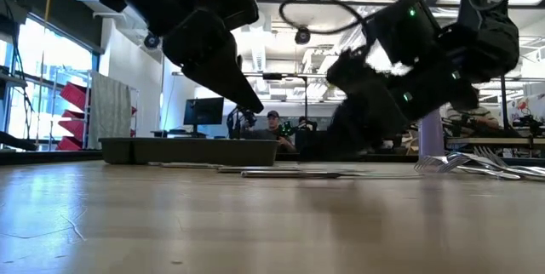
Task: Sort silverware
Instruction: Put the silver knife into the organizing bin
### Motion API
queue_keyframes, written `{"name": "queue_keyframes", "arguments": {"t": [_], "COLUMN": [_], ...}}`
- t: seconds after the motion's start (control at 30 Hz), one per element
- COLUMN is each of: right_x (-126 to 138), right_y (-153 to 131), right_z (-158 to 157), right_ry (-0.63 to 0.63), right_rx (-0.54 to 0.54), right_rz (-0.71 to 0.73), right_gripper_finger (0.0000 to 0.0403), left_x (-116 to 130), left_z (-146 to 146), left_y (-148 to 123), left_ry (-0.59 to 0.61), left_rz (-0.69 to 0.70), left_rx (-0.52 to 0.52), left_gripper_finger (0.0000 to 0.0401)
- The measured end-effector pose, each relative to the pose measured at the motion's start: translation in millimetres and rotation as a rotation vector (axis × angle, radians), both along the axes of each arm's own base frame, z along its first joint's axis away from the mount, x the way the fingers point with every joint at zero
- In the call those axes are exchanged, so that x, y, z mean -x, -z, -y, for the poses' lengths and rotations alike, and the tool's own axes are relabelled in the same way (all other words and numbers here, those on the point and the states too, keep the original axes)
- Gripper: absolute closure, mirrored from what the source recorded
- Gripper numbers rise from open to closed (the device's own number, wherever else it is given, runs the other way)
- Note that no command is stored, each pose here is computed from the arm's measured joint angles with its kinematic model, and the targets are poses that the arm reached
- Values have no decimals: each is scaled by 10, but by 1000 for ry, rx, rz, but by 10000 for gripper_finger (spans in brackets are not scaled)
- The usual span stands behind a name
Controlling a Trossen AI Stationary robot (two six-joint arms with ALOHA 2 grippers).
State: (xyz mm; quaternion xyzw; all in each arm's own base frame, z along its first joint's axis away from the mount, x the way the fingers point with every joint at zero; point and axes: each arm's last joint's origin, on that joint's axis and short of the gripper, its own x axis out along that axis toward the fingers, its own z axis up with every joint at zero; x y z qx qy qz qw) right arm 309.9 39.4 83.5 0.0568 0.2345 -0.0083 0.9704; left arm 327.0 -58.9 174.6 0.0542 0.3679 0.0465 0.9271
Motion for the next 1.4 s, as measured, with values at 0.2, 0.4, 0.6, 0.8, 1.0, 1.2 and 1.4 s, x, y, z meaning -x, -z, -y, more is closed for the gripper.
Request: {"name": "queue_keyframes", "arguments": {"t": [0.2,0.4,0.6,0.8,1.0,1.2,1.4], "right_x": [-3,150,332,366,303,296,306], "right_y": [-366,-318,-8,212,432,530,542], "right_z": [20,93,121,119,108,107,106], "right_ry": [-72,-75,-79,-98,-98,-80,-74], "right_rx": [36,74,88,66,62,32,3], "right_rz": [110,-84,-198,-139,-86,-20,-10], "right_gripper_finger": [370,284,247,249,272,341,382], "left_x": [1,5,4,1,1,5,7], "left_z": [-1,-2,-2,-2,-2,-3,-9], "left_y": [2,6,2,-1,-2,3,2], "left_ry": [-1,-1,-1,-3,-4,-10,-24], "left_rz": [-2,-8,-4,0,0,-5,-4], "left_rx": [0,-1,-2,-2,-3,1,-12], "left_gripper_finger": [234,234,234,234,234,234,234]}}
